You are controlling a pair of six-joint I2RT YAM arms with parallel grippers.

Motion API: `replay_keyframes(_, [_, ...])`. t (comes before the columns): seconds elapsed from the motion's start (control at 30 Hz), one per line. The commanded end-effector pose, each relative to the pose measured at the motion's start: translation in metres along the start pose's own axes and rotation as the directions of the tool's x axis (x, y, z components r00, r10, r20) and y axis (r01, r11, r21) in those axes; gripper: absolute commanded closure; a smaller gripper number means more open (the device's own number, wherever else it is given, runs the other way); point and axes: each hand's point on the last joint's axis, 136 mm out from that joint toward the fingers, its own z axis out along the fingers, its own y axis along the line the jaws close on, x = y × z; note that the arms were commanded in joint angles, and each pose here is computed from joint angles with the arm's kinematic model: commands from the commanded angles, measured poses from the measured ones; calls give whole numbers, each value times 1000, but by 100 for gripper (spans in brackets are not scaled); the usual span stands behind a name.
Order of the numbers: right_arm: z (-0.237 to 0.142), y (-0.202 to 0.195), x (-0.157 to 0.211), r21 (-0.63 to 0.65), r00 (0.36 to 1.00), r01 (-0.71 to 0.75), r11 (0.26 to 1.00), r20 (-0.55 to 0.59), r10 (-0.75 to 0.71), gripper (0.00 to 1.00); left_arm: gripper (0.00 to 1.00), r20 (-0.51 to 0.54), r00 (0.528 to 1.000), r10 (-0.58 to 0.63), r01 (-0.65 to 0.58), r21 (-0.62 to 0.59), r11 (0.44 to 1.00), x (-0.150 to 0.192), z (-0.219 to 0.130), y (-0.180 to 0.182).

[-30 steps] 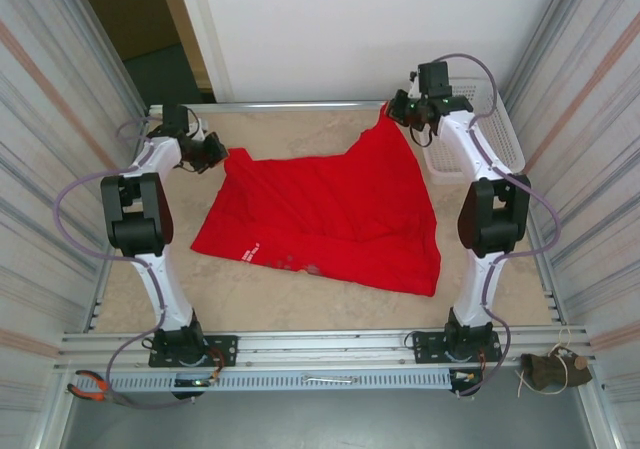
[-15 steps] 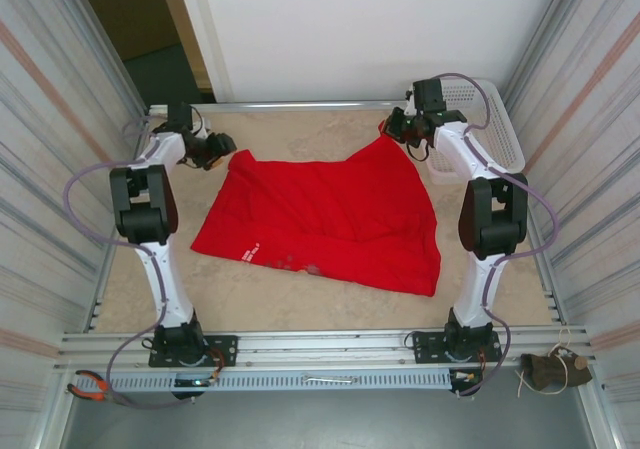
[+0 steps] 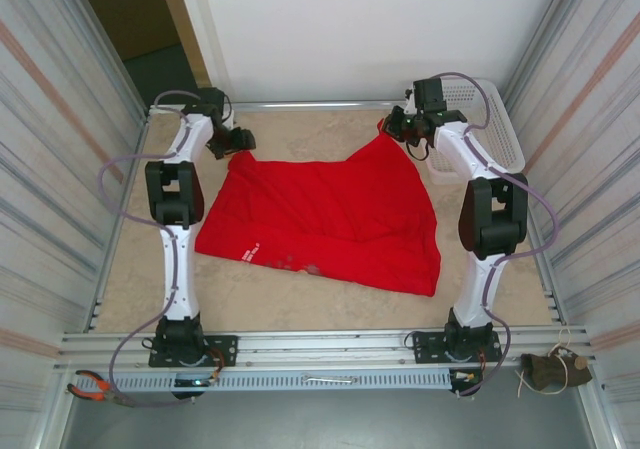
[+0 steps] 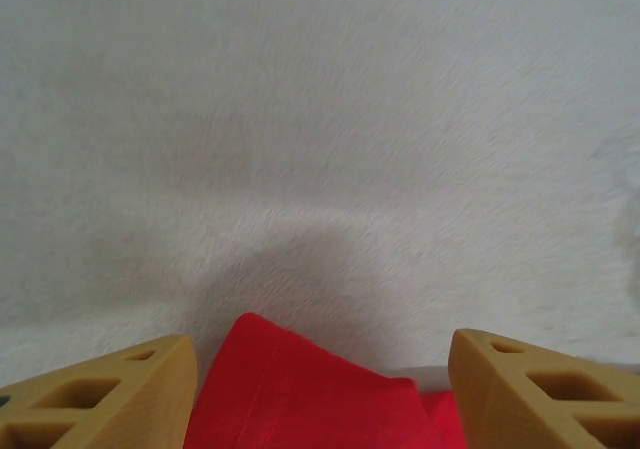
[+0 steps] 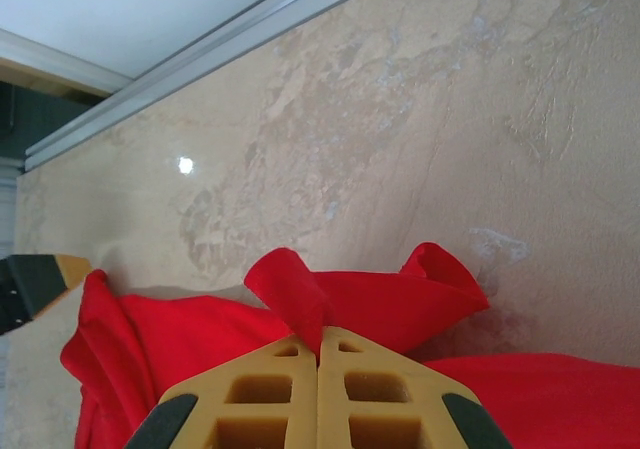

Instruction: Fold the inside-out t-shirt

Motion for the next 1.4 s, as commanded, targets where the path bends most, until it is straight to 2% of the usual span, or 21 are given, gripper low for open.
replay_keyframes(0.0, [-20,18,-13,-41,999,2,999,46,0,100,31,-47,999,19,-21,-33,999,10,0,5])
replay_keyframes(0.03, [-20,18,-14,-41,999,0,999,48,2,100,33,-48,999,21,-23,-26,999,10,1,3])
replay_keyframes(0.1, [-22,18,-14,-40,999,-1,999,50,3,100,49,-51,998,25,-25,-11,1000,11,3,-1])
replay_keyframes(0.17, [-24,17,-14,-38,999,-3,999,50,4,100,78,-35,999,31,-31,1,1000,8,2,-6])
replay_keyframes(0.2, [-25,17,-15,-38,999,-1,999,51,3,100,88,-21,999,38,-37,4,999,5,-1,-7])
replay_keyframes(0.23, [-27,17,-15,-36,999,-2,999,54,4,100,98,-3,999,44,-44,8,999,1,-5,-10])
replay_keyframes(0.27, [-31,17,-16,-38,998,-2,999,58,4,100,100,19,999,51,-52,14,999,-3,-12,-15])
replay_keyframes(0.53, [-71,23,-20,-60,994,2,998,113,5,100,100,187,981,55,-74,95,993,-26,-70,-43])
replay_keyframes(0.77, [-108,30,4,-99,992,-8,995,125,20,100,100,222,975,-2,-26,125,992,-11,-93,-38])
replay_keyframes(0.9, [-128,29,34,-112,992,-24,993,123,38,100,96,201,974,-102,77,125,989,5,-86,-15])
replay_keyframes(0.93, [-133,31,43,-110,992,-17,994,122,31,100,96,220,968,-117,87,139,986,3,-97,-15])
replay_keyframes(1.03, [-141,32,76,-88,995,7,996,104,2,100,97,193,969,-152,123,154,980,7,-90,-4])
replay_keyframes(1.37, [-163,24,171,-1,995,40,999,91,-39,100,100,189,966,-177,141,191,971,13,-92,3])
